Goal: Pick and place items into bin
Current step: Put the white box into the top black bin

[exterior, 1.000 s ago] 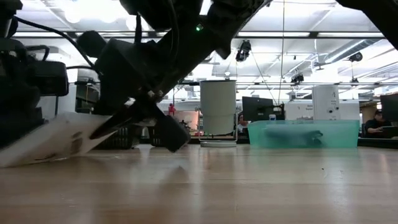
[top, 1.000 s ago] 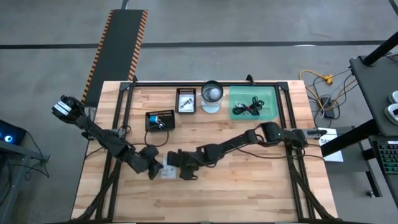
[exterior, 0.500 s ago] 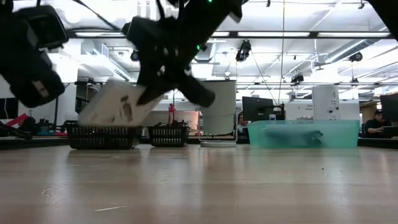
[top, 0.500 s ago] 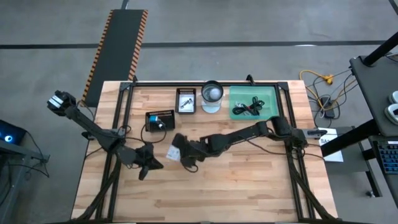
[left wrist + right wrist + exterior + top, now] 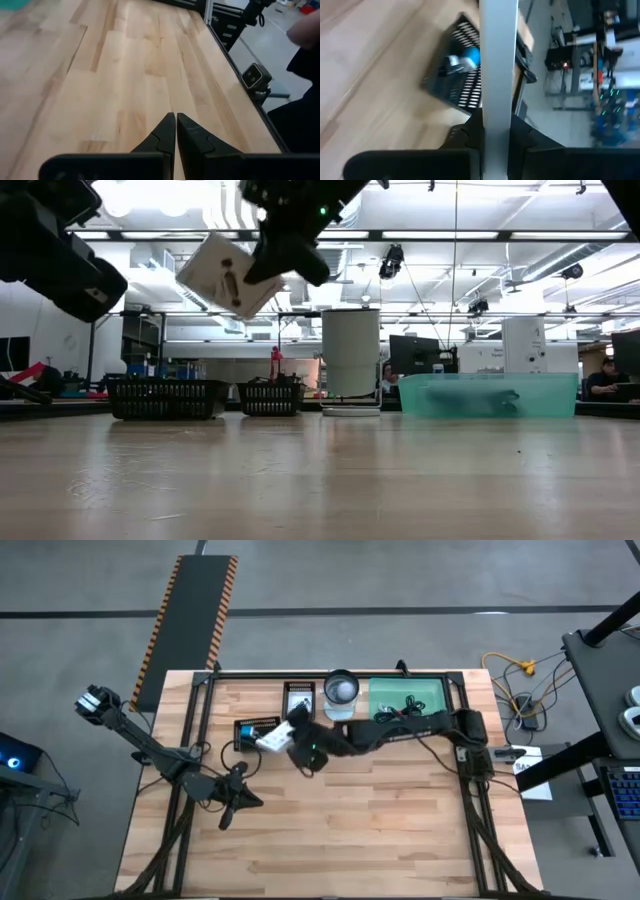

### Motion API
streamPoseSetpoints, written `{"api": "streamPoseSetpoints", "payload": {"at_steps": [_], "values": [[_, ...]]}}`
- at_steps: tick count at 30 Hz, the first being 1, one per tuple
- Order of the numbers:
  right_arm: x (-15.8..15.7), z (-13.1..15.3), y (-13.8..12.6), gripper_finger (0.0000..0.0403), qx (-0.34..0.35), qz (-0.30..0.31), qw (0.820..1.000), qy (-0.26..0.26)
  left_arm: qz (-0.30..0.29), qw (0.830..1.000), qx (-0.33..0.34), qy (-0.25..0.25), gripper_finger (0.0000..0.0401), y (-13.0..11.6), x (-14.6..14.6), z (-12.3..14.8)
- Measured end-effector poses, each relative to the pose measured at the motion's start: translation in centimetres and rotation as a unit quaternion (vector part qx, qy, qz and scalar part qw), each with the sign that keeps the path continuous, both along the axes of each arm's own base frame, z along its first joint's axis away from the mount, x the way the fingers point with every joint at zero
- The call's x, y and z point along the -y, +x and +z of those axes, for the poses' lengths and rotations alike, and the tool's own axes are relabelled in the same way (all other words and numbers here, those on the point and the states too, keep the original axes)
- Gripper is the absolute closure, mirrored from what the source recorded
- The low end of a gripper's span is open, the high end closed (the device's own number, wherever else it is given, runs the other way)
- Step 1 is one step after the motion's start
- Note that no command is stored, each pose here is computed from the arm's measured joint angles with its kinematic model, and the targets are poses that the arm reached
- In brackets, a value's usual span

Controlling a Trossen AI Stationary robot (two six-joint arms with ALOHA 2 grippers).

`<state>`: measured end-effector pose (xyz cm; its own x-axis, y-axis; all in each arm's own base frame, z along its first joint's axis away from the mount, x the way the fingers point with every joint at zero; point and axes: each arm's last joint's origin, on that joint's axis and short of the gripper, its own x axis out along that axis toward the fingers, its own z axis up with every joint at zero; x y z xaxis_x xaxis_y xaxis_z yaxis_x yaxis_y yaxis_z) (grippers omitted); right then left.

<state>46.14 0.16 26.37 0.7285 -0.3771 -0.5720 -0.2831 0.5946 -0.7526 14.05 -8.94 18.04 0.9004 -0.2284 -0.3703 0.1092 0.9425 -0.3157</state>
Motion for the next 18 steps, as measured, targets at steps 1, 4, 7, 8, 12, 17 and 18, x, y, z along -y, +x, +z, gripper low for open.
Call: {"api": "streamPoseSetpoints", "payload": {"at_steps": [1, 4, 7, 8, 12, 17, 18], "values": [[0.7, 0.5, -0.2, 0.0376, 0.012, -0.012, 1.000, 0.014, -0.003, 1.000, 0.003, 0.006, 0.0401, 0.0, 0.0, 0.0], [3.0, 2.1, -0.5, 0.0376, 0.055, -0.043, 0.994, 0.084, -0.011, 1.000, 0.010, 0.025, 0.0401, 0.0, 0.0, 0.1], [5.4, 3.1, -0.9, 0.0376, 0.095, -0.081, 0.977, 0.171, -0.002, 0.999, 0.012, 0.030, 0.0401, 0.1, 0.0, 0.1], [6.3, 3.4, -1.0, 0.0376, 0.111, -0.102, 0.968, 0.202, 0.001, 0.999, 0.013, 0.031, 0.0401, 0.1, 0.0, 0.1], [10.0, 3.8, -1.7, 0.0376, 0.167, -0.203, 0.904, 0.336, 0.010, 0.999, 0.016, 0.034, 0.0401, 0.1, -0.1, 0.1], [13.9, 3.2, -2.5, 0.0376, 0.193, -0.275, 0.809, 0.481, 0.011, 0.999, 0.016, 0.035, 0.0401, 0.1, -0.1, 0.1], [14.3, 3.1, -2.5, 0.0376, 0.197, -0.286, 0.796, 0.496, 0.008, 0.999, 0.017, 0.041, 0.0401, 0.1, -0.1, 0.1]]}}
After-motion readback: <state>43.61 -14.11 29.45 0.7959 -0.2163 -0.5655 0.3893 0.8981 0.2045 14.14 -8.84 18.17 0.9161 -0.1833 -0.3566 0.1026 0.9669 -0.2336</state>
